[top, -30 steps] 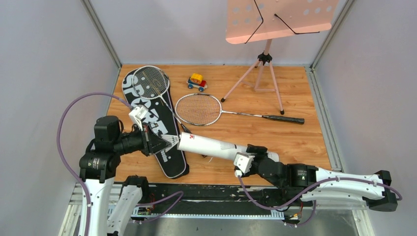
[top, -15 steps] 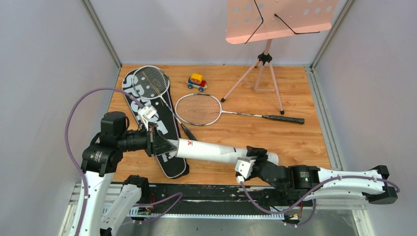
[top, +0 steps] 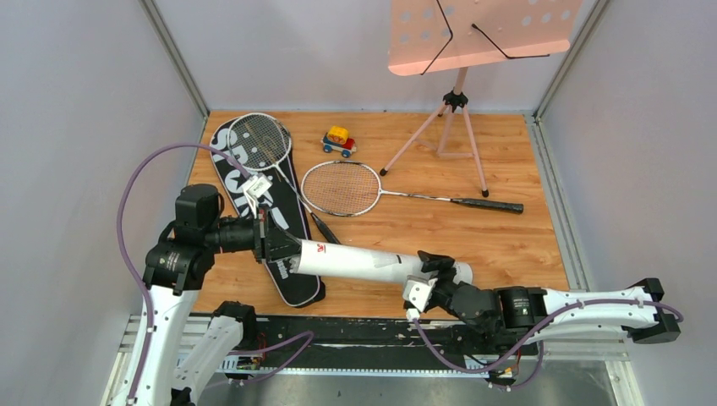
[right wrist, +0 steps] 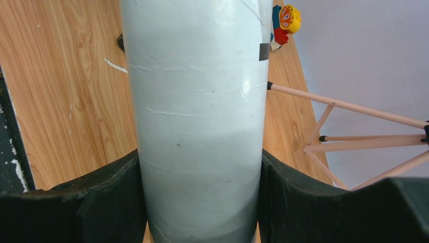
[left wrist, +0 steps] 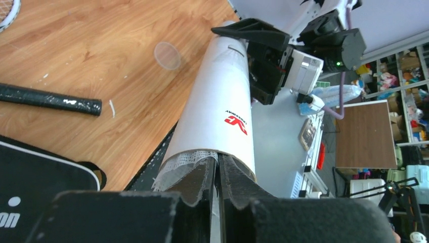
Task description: Pack up the badminton gear
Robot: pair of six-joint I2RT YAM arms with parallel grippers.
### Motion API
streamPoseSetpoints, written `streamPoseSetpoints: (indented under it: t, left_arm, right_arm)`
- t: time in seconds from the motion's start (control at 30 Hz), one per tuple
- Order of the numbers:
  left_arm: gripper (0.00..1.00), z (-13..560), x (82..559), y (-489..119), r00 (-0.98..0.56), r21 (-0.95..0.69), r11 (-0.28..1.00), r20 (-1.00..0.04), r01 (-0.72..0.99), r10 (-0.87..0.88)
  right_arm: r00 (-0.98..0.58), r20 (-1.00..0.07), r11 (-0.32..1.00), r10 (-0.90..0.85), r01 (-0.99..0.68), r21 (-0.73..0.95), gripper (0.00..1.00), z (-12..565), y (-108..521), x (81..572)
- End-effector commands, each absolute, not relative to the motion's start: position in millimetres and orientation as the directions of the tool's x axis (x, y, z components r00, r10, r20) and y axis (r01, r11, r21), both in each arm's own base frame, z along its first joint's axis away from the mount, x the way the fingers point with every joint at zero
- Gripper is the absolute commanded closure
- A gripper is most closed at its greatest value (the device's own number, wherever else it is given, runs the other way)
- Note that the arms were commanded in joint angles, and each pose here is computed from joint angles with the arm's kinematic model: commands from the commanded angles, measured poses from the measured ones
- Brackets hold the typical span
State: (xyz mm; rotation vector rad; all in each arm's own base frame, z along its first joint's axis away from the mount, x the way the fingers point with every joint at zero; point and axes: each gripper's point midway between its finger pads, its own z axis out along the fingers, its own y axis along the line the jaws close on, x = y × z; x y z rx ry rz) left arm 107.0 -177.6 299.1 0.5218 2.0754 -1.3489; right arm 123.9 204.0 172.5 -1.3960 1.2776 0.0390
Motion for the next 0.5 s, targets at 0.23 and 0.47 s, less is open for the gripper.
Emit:
streamPoseSetpoints:
  t: [0.23, 0.47]
  left_arm:
    - [0.53, 361, 108, -185, -0.647, -0.643, 0.317, -0.755, 0.697, -0.108]
    - [0.31, 394, 100, -178, -0.574, -0.589, 0.368, -0.803, 0.719, -0.163]
  right_arm:
    - [0.476, -0.762, 0.383, -0.439, -0.668, -0.638, 0.81, 216, 230, 117]
    - [0.474, -0.793, 0.408, -0.383, -0.684, -0.605, 0.81, 222, 227, 114]
